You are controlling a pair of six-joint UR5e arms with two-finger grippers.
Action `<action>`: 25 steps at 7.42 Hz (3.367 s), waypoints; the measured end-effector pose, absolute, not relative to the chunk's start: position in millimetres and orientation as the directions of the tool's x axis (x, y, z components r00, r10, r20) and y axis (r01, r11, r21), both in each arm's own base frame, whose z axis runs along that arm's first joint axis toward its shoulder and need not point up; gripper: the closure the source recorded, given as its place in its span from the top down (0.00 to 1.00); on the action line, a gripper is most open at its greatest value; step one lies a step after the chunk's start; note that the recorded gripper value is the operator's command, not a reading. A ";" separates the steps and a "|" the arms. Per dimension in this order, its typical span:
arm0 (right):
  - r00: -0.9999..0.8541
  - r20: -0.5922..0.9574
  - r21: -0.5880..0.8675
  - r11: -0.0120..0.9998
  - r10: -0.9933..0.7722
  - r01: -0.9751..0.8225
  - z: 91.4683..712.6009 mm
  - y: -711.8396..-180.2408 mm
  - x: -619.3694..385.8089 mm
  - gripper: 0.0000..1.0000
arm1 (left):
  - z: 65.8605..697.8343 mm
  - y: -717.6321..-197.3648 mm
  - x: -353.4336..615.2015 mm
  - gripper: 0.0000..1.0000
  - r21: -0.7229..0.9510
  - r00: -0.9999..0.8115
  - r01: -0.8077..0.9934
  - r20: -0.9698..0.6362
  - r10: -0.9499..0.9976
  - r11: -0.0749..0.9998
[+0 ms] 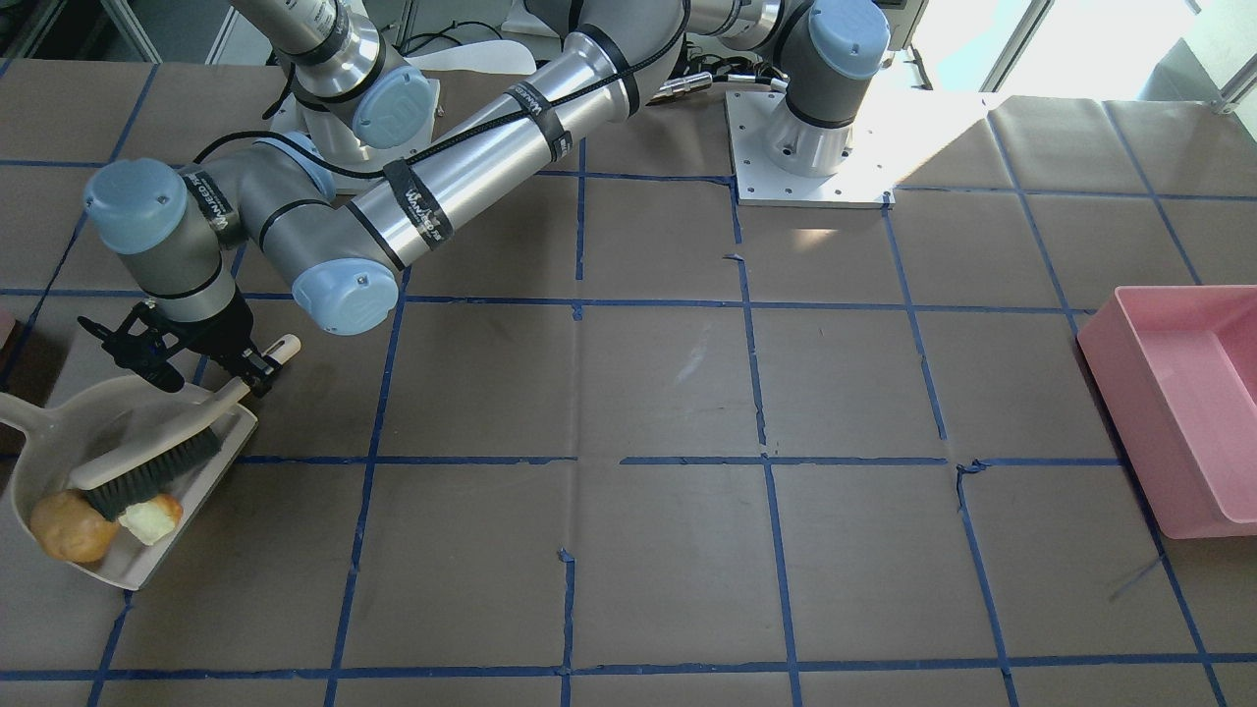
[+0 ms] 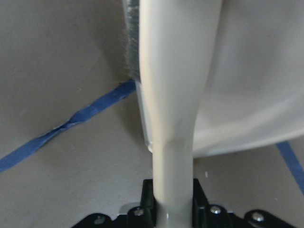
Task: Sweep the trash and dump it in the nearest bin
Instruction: 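Sweep the potato and bread scraps into the dustpan with the left-held brush, then lift the loaded dustpan with the right gripper while the left lowers the brush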
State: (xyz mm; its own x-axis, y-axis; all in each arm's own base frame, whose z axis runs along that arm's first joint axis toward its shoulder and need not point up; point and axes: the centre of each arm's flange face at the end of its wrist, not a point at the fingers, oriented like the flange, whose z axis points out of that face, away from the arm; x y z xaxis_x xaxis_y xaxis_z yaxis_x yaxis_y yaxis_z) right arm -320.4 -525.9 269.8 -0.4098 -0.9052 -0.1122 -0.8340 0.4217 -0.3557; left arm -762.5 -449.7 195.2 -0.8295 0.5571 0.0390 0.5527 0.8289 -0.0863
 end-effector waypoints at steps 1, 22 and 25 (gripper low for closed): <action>-0.410 -0.111 -0.356 0.421 -0.905 -0.834 270.5 -526.0 -320.4 0.21 | 201.5 -440.0 -766.3 0.00 -0.082 -0.817 0.572 0.038 0.576 0.816; -0.428 -0.012 -0.624 0.341 -0.904 -0.703 279.0 -520.1 -332.3 0.03 | 213.1 -376.9 -367.9 0.00 0.280 -0.990 0.004 0.136 -0.035 0.960; -0.473 -0.006 -0.660 0.359 -0.881 -0.660 288.2 -508.4 -346.7 0.00 | 206.6 -379.5 -365.7 0.01 0.297 -0.988 0.009 0.150 -0.037 0.955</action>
State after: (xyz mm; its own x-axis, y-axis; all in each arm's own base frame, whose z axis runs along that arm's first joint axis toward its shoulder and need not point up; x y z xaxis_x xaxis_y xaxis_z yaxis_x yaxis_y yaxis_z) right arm -346.7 -508.4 288.2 -0.4730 -0.8810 -0.0058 -0.6601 0.3588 -0.6600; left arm -365.7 -379.5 206.6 -0.9881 -0.0371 0.1495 0.0092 0.9548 0.2972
